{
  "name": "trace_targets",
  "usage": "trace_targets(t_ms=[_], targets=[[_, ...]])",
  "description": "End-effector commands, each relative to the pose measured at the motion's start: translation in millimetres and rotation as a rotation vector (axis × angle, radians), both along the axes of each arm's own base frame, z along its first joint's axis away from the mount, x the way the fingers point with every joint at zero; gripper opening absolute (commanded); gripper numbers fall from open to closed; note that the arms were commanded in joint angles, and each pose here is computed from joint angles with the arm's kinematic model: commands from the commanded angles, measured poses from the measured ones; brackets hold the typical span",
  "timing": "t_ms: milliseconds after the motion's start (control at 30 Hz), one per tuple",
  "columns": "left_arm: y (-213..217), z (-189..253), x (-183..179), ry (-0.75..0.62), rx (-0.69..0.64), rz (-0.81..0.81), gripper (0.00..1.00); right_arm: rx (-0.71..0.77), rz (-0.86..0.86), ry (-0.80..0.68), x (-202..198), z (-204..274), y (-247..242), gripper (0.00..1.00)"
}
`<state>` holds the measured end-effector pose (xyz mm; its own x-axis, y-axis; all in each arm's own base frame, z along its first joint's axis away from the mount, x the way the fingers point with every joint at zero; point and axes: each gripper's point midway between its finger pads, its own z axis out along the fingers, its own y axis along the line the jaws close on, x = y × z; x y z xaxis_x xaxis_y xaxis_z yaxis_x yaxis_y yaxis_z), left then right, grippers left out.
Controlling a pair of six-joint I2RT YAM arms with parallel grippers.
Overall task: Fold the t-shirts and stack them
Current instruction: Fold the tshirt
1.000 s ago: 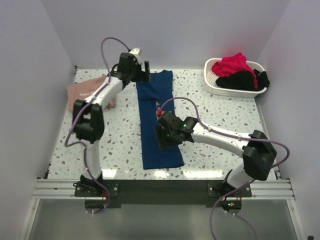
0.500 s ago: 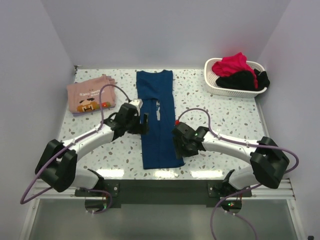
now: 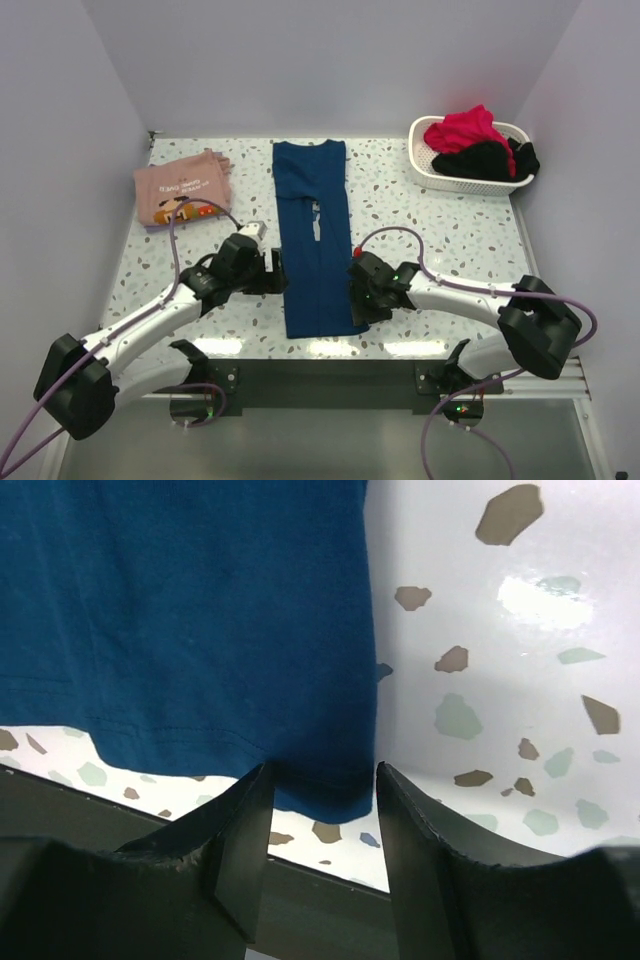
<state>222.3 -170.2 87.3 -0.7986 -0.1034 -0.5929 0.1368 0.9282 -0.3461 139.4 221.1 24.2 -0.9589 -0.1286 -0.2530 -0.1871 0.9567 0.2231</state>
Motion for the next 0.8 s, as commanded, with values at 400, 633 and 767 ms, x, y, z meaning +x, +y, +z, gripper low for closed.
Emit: trace_targets(t_ms=[400, 633, 767], targets=[[-23, -36, -76, 0.184, -0.098, -0.036, 0.79, 0.07, -0.03, 0.033, -14, -7, 7, 0.29], [-38, -48, -91, 0.225, -0.07, -0.053, 0.73, 0.07, -0.027, 0.033, -15, -8, 8, 0.25], [-41, -52, -98, 0.242, -0.041, -0.047, 0.68, 0.068, -0.027, 0.033, -15, -9, 7, 0.25]])
